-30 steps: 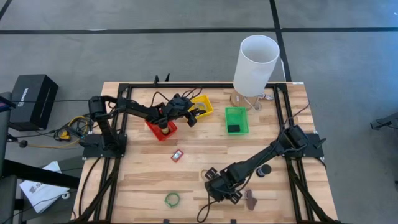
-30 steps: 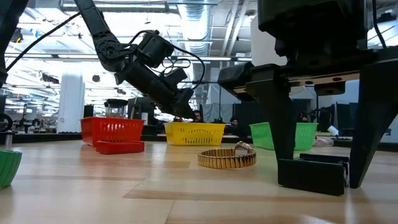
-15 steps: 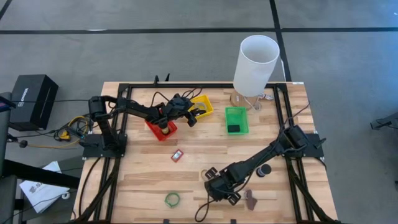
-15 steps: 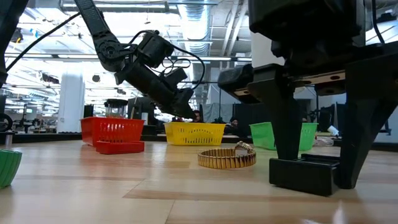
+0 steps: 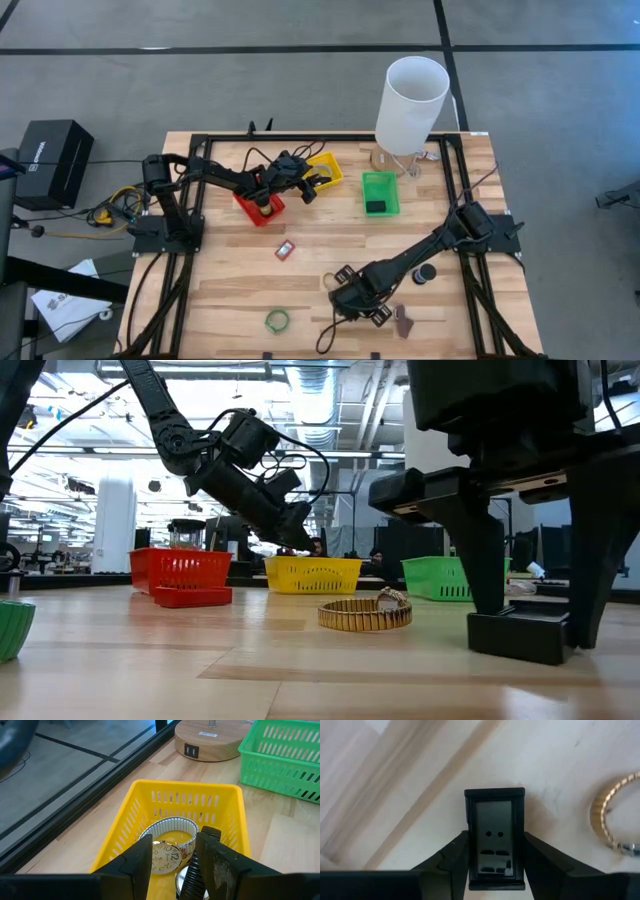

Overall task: Pick & Place Office items
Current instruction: Put the black digital clock into the green basket

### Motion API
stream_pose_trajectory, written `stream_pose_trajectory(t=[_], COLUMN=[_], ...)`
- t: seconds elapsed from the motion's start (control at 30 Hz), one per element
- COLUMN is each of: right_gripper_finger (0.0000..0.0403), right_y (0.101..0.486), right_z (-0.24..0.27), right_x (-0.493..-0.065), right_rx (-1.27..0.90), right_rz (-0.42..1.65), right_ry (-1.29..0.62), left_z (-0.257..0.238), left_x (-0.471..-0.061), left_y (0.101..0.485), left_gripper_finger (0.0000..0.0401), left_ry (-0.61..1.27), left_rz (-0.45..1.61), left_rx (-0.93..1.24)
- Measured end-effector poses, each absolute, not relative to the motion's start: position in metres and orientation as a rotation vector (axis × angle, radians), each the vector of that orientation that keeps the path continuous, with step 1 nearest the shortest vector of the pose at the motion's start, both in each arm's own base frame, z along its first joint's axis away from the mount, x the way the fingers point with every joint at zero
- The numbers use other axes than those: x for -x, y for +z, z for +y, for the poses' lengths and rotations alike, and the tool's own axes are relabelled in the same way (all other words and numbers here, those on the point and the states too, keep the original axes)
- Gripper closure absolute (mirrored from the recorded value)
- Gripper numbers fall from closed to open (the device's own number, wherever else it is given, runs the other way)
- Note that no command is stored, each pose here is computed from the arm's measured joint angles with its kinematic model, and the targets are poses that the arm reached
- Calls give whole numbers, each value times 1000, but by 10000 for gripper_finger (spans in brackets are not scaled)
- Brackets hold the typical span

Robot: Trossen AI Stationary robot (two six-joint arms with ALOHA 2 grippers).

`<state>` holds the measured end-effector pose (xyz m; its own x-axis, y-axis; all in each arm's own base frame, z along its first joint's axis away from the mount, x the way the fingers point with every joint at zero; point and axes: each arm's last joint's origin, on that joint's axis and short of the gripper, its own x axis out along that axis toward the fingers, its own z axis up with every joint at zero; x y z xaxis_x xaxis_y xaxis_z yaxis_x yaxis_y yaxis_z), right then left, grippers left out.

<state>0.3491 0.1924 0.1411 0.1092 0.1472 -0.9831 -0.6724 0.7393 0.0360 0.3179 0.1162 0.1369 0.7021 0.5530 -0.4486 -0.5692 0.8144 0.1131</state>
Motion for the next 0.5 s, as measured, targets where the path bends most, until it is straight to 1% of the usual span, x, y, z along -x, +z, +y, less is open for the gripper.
stream_pose_trajectory(t=[0.2, 0.37, 0.5], right_gripper_finger=[263, 255, 258], right_y=[150, 155, 156], right_z=[185, 173, 163], right_x=[-349, -344, -340], right_rx=[443, 402, 391], right_rz=[1440, 1568, 1660], right_ry=[577, 503, 472], left_z=[116, 116, 116], left_x=[-318, -318, -318], left_y=[137, 137, 137], left_gripper_finger=[257, 257, 257], left_ry=[625, 625, 625], left_rz=[488, 487, 487], left_rx=[35, 37, 37])
